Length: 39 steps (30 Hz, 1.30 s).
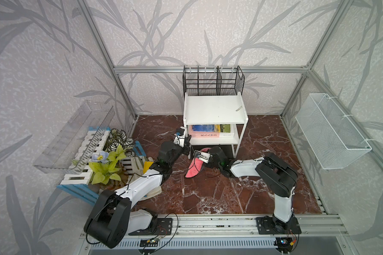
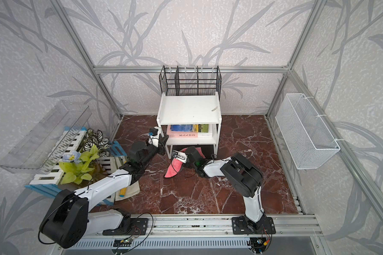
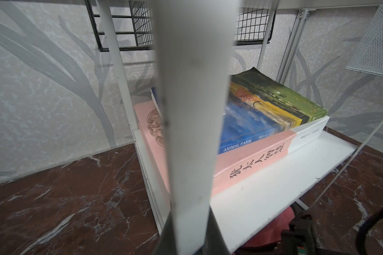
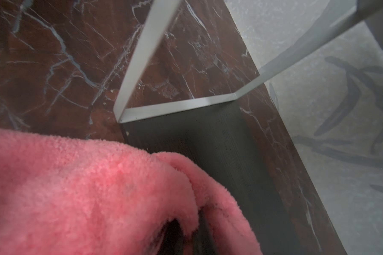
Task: Wipe the bookshelf clean with a cloth
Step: Hold the shelf at the center of the board, then wipe the dust from the shelf.
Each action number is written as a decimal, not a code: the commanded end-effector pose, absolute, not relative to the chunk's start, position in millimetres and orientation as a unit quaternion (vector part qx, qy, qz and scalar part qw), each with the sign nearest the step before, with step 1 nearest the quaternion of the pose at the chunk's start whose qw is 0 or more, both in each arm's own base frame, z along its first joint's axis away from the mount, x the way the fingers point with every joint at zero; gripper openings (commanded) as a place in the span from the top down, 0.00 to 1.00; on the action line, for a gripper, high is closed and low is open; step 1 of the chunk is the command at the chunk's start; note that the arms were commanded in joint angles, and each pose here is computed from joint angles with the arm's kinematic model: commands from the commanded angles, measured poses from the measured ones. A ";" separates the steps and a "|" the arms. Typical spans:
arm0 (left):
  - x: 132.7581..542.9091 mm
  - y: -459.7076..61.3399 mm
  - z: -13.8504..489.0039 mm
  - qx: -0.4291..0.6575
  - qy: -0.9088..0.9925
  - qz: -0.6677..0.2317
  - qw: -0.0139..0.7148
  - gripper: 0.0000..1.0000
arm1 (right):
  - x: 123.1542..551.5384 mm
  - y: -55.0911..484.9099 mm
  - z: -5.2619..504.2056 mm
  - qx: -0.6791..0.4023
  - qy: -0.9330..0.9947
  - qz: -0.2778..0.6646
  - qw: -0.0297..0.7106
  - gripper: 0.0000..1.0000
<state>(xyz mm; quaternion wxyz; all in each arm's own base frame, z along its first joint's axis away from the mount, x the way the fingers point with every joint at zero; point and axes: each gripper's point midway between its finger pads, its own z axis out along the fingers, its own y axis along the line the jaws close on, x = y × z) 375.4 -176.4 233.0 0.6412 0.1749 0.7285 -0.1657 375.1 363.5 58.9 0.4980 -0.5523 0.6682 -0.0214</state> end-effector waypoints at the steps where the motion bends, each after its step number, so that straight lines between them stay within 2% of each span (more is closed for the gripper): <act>1: 377.7 -190.4 230.7 0.182 0.729 -0.189 0.632 1.00 | 388.9 360.0 47.4 -0.576 0.649 -0.082 0.491 1.00; 8: 385.9 -161.2 229.8 0.114 0.740 -0.137 0.649 1.00 | 389.0 252.4 32.9 -0.579 0.700 -0.162 0.385 1.00; 11: 386.3 -160.9 228.4 0.109 0.742 -0.140 0.646 1.00 | 386.2 226.7 22.4 -0.598 0.697 -0.215 0.333 1.00; 13: 387.3 -160.7 228.2 0.104 0.744 -0.142 0.645 1.00 | 380.0 242.3 20.8 -0.617 0.679 -0.200 0.344 1.00; 16: 388.1 -160.9 226.1 0.102 0.749 -0.143 0.639 1.00 | 371.2 296.8 20.9 -0.649 0.652 -0.147 0.364 1.00; 20: 388.7 -160.2 221.7 0.095 0.753 -0.145 0.634 1.00 | 382.4 374.2 37.9 -0.679 0.586 -0.163 0.412 1.00; 22: 389.5 -161.4 220.5 0.093 0.755 -0.149 0.632 1.00 | 379.4 389.7 47.8 -0.687 0.567 -0.158 0.427 1.00; 25: 392.6 -163.7 217.7 0.093 0.760 -0.150 0.626 1.00 | 383.1 360.1 39.6 -0.693 0.567 -0.189 0.403 1.00; 30: 399.0 -157.0 215.4 0.066 0.765 -0.141 0.625 1.00 | 407.8 241.7 12.2 -0.670 0.598 -0.295 0.325 1.00; 32: 399.4 -153.1 216.4 0.054 0.765 -0.138 0.627 1.00 | 416.5 212.4 15.9 -0.653 0.605 -0.320 0.324 1.00; 34: 398.6 -154.8 217.3 0.058 0.764 -0.142 0.626 1.00 | 420.0 215.8 18.4 -0.658 0.592 -0.320 0.338 1.00; 39: 400.5 -158.1 210.4 0.064 0.772 -0.143 0.615 1.00 | 424.3 317.3 13.8 -0.708 0.499 -0.299 0.401 1.00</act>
